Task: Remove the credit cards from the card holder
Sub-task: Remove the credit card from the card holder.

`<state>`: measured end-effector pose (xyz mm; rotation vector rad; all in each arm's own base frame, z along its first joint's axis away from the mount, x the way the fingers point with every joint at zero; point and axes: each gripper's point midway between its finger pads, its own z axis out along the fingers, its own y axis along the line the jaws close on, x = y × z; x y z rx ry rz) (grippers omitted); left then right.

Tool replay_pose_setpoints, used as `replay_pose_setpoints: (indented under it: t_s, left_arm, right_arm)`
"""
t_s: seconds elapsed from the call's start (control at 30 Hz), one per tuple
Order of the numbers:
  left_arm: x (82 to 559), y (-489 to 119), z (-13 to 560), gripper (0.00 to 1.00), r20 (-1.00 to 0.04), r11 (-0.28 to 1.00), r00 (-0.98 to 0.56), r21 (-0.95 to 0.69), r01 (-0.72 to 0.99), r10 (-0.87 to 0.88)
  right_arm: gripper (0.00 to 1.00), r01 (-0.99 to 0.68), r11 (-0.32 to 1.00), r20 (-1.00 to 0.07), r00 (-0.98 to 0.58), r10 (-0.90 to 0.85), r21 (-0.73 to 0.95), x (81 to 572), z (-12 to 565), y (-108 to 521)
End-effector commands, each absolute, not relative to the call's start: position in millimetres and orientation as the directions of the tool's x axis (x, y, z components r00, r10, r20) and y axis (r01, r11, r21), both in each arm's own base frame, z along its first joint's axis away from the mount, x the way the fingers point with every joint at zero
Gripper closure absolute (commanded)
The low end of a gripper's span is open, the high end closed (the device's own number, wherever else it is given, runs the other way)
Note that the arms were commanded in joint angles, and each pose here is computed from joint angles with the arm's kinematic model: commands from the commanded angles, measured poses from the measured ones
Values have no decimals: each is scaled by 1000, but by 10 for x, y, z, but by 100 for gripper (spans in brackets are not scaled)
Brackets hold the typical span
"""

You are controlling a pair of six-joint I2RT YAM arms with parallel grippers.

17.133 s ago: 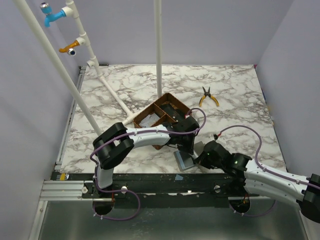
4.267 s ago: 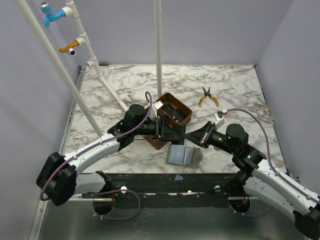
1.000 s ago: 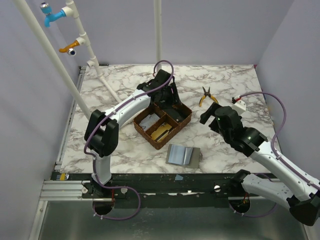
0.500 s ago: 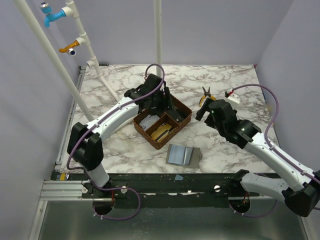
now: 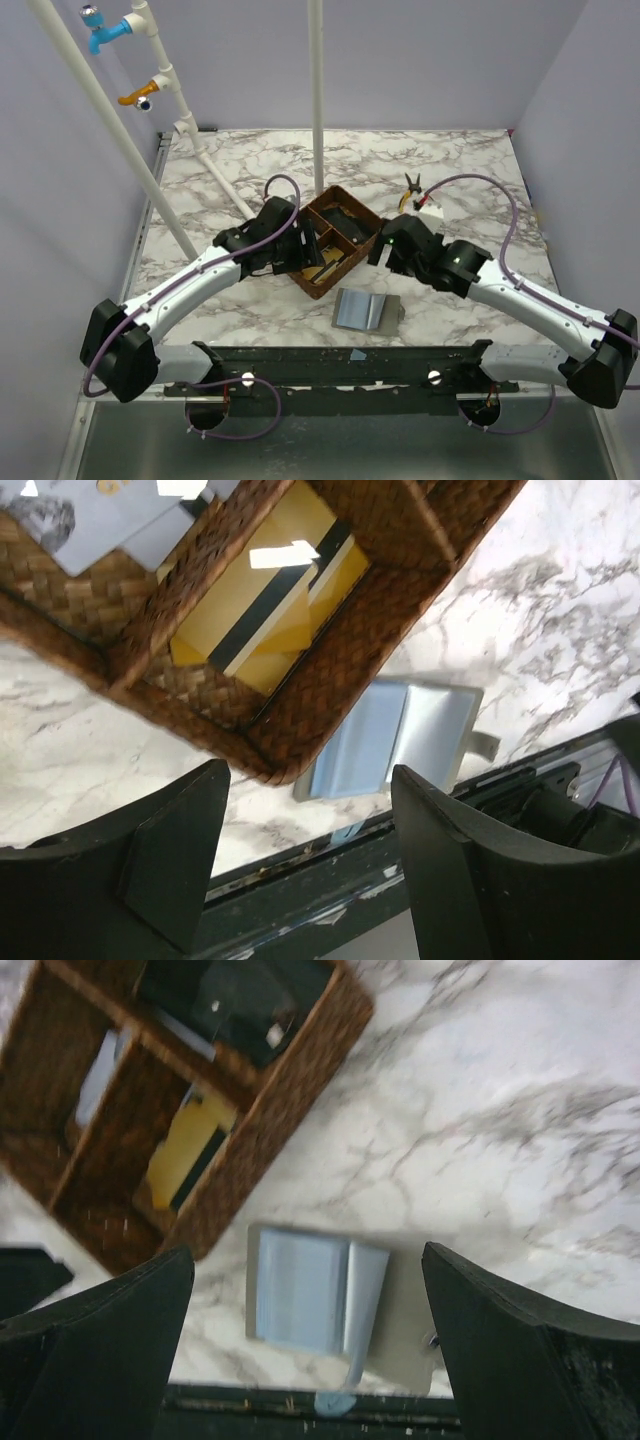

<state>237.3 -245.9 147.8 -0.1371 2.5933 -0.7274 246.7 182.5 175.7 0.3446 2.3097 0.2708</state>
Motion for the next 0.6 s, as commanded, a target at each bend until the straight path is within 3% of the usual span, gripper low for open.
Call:
replay_pose_setpoints:
  t_s: [0.0, 0.23, 0.3, 0.43, 0.57]
  left_arm:
    - [2206, -2429, 1472, 32, -427, 825, -883, -558, 87, -196]
    - [1919, -2385, 1435, 31, -459, 793, -872, -588, 156, -169]
    - [1870, -2393, 1405, 31, -462, 785, -871, -596, 166, -166]
    - [1801, -2387, 1401, 31, -471, 783, -871, -591, 194, -140]
    - [1747, -2355, 1398, 31, -480, 784, -868, -584, 210, -125]
  right_arm:
    - [1, 113, 952, -649, -708, 278, 285, 2102, 1470, 2118]
    - [8, 9, 928, -572, -785, 237, 373, 1638, 1077, 2474]
    - [13, -47, 927, -585, -788, 195, 373, 1636, 1080, 2525]
    - [15, -93, 961, -617, -782, 92, 261, 1708, 1139, 2520]
    - [18, -141, 953, -610, -791, 54, 268, 1699, 1115, 2638]
